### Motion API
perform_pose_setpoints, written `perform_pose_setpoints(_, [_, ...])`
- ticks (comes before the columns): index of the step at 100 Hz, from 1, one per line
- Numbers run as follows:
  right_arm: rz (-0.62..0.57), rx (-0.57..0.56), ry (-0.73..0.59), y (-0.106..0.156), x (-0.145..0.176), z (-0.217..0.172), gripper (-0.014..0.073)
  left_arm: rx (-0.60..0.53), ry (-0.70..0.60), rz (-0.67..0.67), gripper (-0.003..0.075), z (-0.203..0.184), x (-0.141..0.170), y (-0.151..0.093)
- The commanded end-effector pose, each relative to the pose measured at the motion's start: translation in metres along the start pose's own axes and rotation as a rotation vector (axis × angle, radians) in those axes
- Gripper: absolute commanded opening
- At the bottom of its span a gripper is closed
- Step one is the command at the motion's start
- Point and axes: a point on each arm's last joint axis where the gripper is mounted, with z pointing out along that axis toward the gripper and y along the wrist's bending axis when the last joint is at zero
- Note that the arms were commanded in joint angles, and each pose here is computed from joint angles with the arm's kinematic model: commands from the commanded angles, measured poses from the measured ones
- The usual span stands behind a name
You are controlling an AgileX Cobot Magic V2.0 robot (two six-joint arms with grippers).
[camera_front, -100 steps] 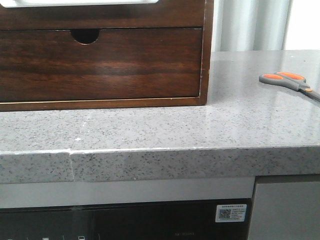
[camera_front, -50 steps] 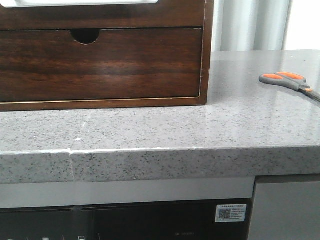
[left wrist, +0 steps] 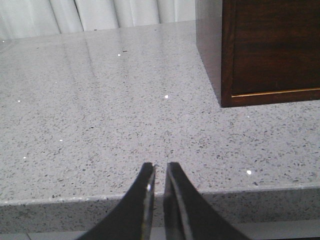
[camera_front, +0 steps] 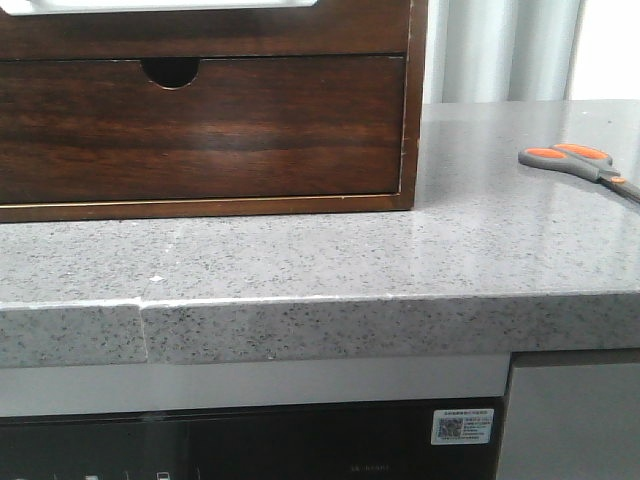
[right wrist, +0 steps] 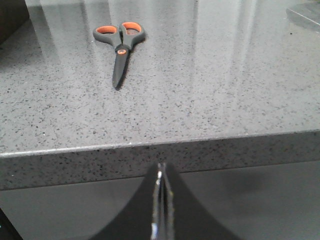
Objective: Put scissors in drawer with both arms
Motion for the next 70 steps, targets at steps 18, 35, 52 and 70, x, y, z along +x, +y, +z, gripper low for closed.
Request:
perform_pose_setpoints(18, [-0.005,0.002,-0.098,0.0000,-0.0047,-0.0006,-0.0124,0.006,-0.117,0.008,0.0003,-0.0019,-0.0059,-0.0010])
perform_pose_setpoints(35, [-0.005,0.002,-0.128,0.0000,-0.0074,-0.0009,-0.0124,0.010,-0.156,0.008,0.0004,-0.0023,-0.0094,-0.0014])
perform_pose_setpoints(52, [-0.012,0.004,-0.163,-0.0001,-0.0105,-0.0014,-0.0124,0.016,-0.169,-0.014,0.0004,-0.0025,-0.0105,-0.0018])
perform_pose_setpoints(70, [-0.012,0.003,-0.177,0.0000,-0.0118,-0.0016,-0.0124,0.016,-0.170,-0.017,0.0004,-0.0026,-0.0107,-0.0018])
